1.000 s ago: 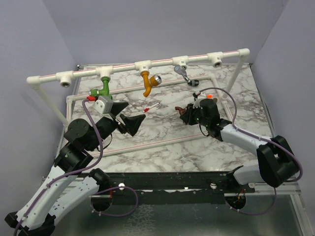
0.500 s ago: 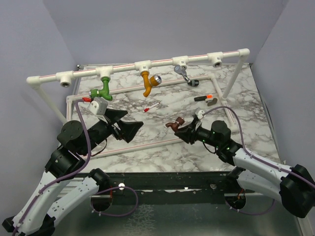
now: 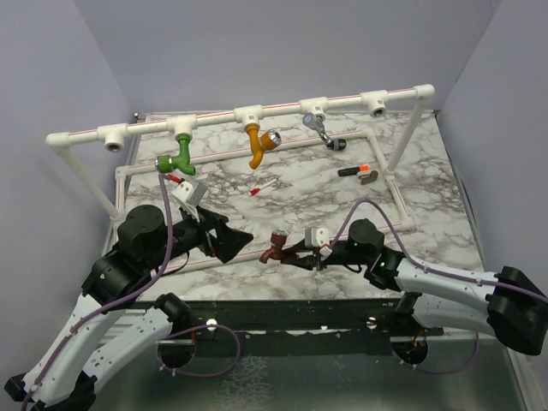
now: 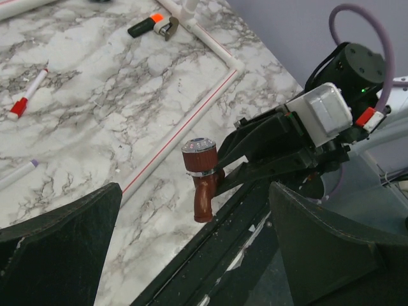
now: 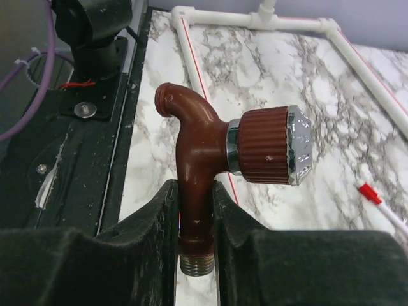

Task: Install the water faucets

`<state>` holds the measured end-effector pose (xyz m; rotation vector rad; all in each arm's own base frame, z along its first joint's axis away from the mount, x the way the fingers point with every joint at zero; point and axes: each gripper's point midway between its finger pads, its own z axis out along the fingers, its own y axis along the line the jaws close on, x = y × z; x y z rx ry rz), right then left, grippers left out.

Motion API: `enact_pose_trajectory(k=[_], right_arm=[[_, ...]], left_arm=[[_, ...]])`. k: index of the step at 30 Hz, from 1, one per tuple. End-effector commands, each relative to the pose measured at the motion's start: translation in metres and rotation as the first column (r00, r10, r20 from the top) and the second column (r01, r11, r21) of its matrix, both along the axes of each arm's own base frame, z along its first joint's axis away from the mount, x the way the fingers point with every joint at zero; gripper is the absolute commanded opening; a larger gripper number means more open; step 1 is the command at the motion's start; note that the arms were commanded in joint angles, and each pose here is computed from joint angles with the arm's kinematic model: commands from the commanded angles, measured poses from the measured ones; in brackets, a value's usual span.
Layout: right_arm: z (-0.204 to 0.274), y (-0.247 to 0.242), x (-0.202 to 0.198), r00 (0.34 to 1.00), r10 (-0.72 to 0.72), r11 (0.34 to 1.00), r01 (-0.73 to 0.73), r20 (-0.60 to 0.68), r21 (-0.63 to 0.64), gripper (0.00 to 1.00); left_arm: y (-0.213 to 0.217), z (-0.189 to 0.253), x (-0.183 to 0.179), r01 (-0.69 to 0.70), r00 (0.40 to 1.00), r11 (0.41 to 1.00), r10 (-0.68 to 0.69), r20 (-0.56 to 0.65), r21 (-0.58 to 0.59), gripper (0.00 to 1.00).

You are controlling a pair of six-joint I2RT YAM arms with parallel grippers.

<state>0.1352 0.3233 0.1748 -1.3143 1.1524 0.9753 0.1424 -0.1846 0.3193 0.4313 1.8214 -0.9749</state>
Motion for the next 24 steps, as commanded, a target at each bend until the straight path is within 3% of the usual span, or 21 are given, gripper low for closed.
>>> enact_pose_trajectory(k=[1,11,24], right_arm=[[0.023,0.018,-0.016,0.968,0.159,0.987,-0.158,0.194,-0.02,0.01],[0.04,0.032,-0.026,0.858,0.314,0.949,-0.299,0.407,-0.101,0.01],[0.054,0.052,-0.03,0.766,0.422,0.904,-0.398,0.486,-0.157,0.01]], left_arm=[[0.0,-0.014,-0.014,0.058,0.996,0.997,-0.055,-0.075,0.045,0.99],[-0.014,-0.035,-0.027,0.165,0.97,0.985,-0.155,-0.185,0.042,0.99],[-0.027,-0.055,-0.03,0.253,0.936,0.965,-0.229,-0.267,0.062,0.99]])
